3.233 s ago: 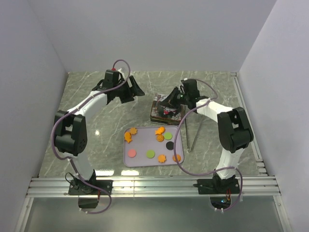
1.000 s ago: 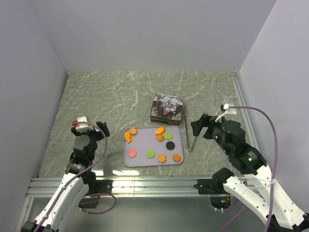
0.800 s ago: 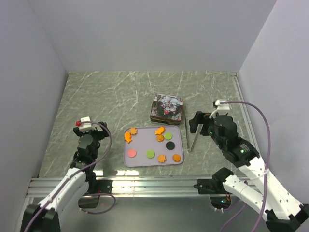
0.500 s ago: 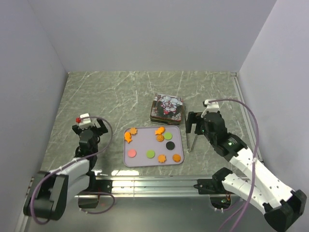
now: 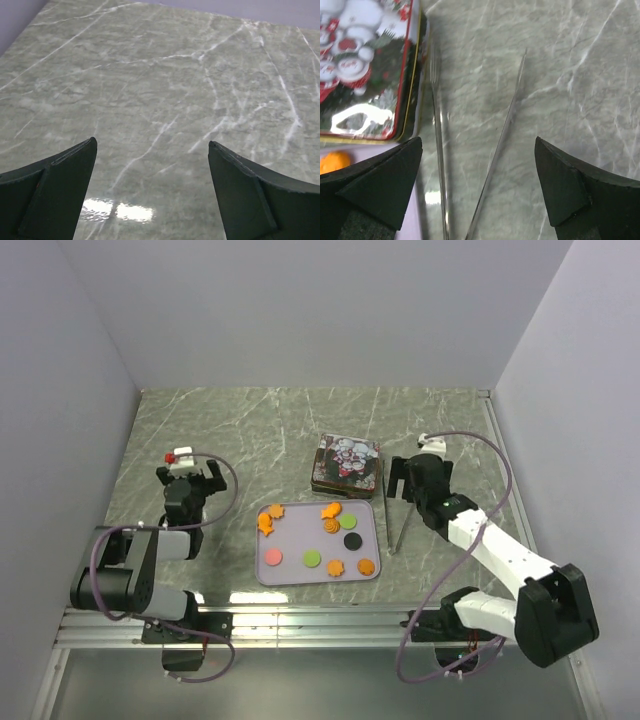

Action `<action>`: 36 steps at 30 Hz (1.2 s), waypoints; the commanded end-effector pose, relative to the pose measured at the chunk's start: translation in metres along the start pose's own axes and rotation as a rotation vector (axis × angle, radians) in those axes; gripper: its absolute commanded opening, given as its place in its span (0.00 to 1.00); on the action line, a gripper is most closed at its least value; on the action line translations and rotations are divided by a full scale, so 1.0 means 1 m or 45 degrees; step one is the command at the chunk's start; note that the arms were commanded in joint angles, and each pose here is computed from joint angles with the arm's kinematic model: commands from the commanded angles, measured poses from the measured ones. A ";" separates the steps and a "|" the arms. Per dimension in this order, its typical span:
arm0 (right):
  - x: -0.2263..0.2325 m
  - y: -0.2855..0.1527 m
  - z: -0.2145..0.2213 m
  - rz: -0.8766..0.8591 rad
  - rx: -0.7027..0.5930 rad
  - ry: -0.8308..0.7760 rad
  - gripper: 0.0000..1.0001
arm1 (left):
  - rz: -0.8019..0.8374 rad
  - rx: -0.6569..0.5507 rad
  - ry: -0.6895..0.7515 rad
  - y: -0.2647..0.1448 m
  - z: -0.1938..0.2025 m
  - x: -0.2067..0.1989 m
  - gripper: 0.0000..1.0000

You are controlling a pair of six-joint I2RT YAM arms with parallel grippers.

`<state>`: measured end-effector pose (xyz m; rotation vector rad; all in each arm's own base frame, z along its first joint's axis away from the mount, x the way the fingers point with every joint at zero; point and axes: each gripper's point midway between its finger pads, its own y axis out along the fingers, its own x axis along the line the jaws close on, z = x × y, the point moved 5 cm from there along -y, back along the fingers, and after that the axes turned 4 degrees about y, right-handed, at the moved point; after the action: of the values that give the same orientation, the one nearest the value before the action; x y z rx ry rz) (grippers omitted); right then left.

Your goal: Pack the cookies

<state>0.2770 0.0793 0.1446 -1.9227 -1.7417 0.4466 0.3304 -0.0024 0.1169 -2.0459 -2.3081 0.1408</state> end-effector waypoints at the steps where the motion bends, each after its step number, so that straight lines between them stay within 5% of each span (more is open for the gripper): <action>1: -0.006 0.015 -0.020 0.076 -0.138 0.033 1.00 | 0.008 -0.198 -0.055 -0.003 -0.015 0.009 0.99; 9: -0.049 0.048 -0.031 0.242 -0.246 0.082 1.00 | 0.007 -0.138 -0.059 0.002 -0.010 0.010 0.99; 24: -0.071 0.083 -0.056 0.147 -0.438 0.147 1.00 | 0.009 -0.130 -0.058 0.003 -0.010 0.009 0.99; 34: -0.064 0.050 -0.038 -0.077 -0.653 0.076 1.00 | 0.009 -0.128 -0.057 0.003 -0.010 0.009 1.00; 36: -0.065 0.036 -0.048 -0.119 -0.834 0.096 1.00 | 0.009 -0.128 -0.059 0.003 -0.010 0.009 0.99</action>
<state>0.3229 0.0069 0.1124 -2.1521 -1.9081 0.0211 0.3267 0.0096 0.1080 -2.0485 -2.3482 0.1387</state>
